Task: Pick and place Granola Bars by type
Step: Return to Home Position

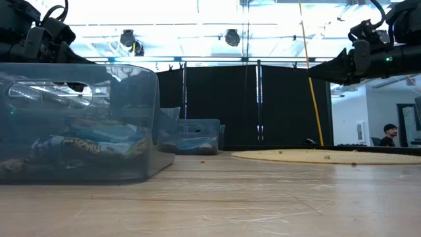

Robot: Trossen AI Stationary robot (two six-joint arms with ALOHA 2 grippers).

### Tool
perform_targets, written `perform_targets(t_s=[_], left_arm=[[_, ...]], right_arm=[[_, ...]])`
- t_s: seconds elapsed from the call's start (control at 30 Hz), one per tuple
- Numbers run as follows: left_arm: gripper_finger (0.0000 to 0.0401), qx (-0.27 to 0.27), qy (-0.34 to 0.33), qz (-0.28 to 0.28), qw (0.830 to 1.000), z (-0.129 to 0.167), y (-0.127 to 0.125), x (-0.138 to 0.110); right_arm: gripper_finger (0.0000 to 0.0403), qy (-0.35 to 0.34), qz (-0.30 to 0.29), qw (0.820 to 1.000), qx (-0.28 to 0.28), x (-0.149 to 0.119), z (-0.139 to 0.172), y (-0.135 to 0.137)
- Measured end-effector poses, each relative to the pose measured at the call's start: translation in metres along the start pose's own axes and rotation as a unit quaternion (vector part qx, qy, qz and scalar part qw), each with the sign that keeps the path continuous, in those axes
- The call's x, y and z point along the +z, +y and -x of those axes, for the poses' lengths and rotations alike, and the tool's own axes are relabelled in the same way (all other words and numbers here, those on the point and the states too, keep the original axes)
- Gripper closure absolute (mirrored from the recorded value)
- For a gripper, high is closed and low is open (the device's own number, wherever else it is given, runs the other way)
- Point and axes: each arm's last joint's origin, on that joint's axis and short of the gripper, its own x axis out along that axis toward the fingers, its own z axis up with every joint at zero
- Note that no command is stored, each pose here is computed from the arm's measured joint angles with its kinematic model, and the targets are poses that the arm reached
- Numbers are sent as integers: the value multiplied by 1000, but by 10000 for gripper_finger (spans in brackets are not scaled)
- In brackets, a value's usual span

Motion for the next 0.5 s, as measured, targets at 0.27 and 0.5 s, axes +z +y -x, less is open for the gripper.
perform_targets(t_s=[0.27,0.5], left_arm=[[235,0,0,0,1000,0,0,0],[235,0,0,0,1000,0,0,0]], right_arm=[[224,0,0,1000,0,0,0,0],[225,0,0,1000,0,0,0,0]])
